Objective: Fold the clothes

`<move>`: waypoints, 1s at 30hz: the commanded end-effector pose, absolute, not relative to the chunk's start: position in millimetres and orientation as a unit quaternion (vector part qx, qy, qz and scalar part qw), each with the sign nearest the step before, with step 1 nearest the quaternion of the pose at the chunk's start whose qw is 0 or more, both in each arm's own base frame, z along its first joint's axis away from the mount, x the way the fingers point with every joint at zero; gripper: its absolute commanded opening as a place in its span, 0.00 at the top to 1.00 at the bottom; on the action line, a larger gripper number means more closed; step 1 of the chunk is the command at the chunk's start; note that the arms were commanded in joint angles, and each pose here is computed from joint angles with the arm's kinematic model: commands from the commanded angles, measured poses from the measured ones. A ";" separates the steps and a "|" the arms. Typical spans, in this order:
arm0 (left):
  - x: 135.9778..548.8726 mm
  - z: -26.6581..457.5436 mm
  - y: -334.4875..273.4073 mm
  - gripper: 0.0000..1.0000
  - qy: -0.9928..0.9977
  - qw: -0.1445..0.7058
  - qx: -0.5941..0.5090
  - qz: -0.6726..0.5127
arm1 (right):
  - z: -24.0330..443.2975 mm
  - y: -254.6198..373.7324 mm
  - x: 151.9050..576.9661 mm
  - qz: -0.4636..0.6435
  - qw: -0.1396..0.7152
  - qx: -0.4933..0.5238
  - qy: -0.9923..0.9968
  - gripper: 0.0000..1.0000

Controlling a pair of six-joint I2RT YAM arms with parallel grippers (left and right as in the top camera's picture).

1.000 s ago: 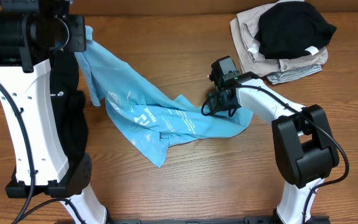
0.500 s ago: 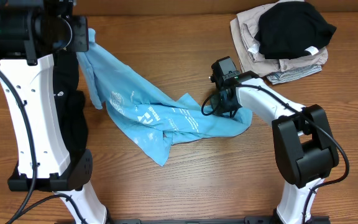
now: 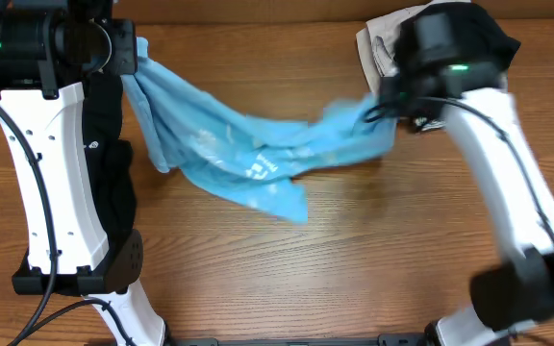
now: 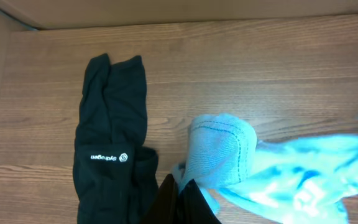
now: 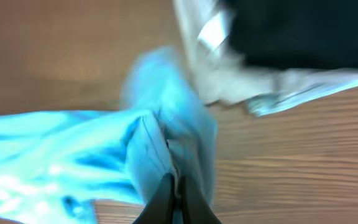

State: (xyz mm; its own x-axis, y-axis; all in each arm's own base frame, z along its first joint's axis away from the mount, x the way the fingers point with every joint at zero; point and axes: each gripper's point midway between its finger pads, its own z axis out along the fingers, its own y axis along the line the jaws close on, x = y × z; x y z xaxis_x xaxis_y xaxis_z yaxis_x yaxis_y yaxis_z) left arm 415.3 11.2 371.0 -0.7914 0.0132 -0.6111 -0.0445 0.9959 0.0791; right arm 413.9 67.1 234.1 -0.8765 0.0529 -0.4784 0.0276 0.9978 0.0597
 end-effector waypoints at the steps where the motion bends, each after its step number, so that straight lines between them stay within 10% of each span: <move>1: 417.3 374.2 23.9 0.96 0.942 0.330 -0.017 0.058 | 284.0 57.3 400.1 0.032 0.300 0.035 0.953 0.96; 17: 357.9 488.5 55.3 0.96 0.864 0.493 -0.065 0.072 | 369.1 42.3 295.7 0.076 0.370 0.089 0.921 0.96; 30: 360.5 438.0 35.3 0.96 0.914 0.404 -0.034 0.019 | 247.9 79.1 239.2 0.142 0.130 0.070 0.979 0.96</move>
State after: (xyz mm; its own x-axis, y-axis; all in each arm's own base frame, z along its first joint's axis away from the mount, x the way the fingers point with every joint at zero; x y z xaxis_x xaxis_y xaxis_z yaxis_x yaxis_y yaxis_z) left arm 338.4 38.8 463.6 -0.6067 -0.0605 -0.7927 -0.1174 0.9930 0.0141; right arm 250.8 59.5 275.5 -0.9175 0.1890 -0.3501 0.1137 0.9678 0.2244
